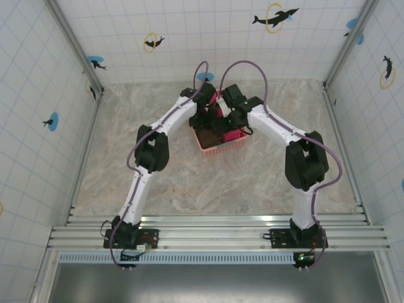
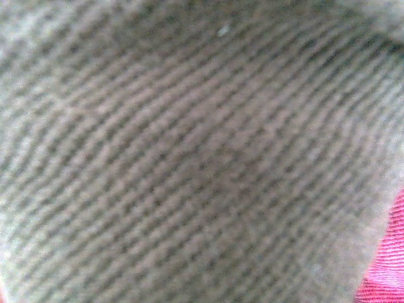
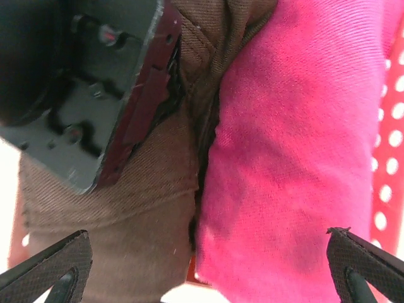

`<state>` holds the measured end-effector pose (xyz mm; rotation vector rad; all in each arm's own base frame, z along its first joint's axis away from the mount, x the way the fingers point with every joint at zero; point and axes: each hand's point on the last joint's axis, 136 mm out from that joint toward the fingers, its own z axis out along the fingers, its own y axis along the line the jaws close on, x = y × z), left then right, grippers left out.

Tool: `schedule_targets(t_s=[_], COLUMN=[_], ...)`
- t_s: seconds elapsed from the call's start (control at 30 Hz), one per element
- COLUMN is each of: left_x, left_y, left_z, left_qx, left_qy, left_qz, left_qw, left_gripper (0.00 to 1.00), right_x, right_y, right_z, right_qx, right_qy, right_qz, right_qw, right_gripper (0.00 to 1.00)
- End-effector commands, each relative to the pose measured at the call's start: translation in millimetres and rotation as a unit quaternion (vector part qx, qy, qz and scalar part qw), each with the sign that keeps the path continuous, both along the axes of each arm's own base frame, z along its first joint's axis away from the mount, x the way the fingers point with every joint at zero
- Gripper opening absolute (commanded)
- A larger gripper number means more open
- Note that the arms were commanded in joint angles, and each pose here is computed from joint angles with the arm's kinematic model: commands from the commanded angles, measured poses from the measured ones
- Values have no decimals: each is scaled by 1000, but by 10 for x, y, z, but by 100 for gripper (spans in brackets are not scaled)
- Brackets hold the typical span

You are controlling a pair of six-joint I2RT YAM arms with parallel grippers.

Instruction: Roll up the long pants

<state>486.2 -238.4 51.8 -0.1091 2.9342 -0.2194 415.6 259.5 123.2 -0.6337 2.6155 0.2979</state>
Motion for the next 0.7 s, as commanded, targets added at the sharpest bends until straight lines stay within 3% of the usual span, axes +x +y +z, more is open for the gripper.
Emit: schedule_targets(t_s=[0.0, 0.4, 0.67], left_x=[-653, -645, -614], left_y=[-62, -83, -106], left_z=[-541, -604, -542], left_qx=[3, 4, -4], left_qy=[155, 158, 151], left_qz=[-11, 9, 22], left_qw=[988, 987, 988], left_gripper=[0, 0, 0], right_x=[78, -7, -129], right_y=[88, 208, 179], right_z=[-56, -164, -606], right_qx=[7, 21, -38], right_qy=[4, 22, 51], right_qz=[17, 30, 24], right_qw=[1000, 999, 998], right_gripper=[99, 99, 99])
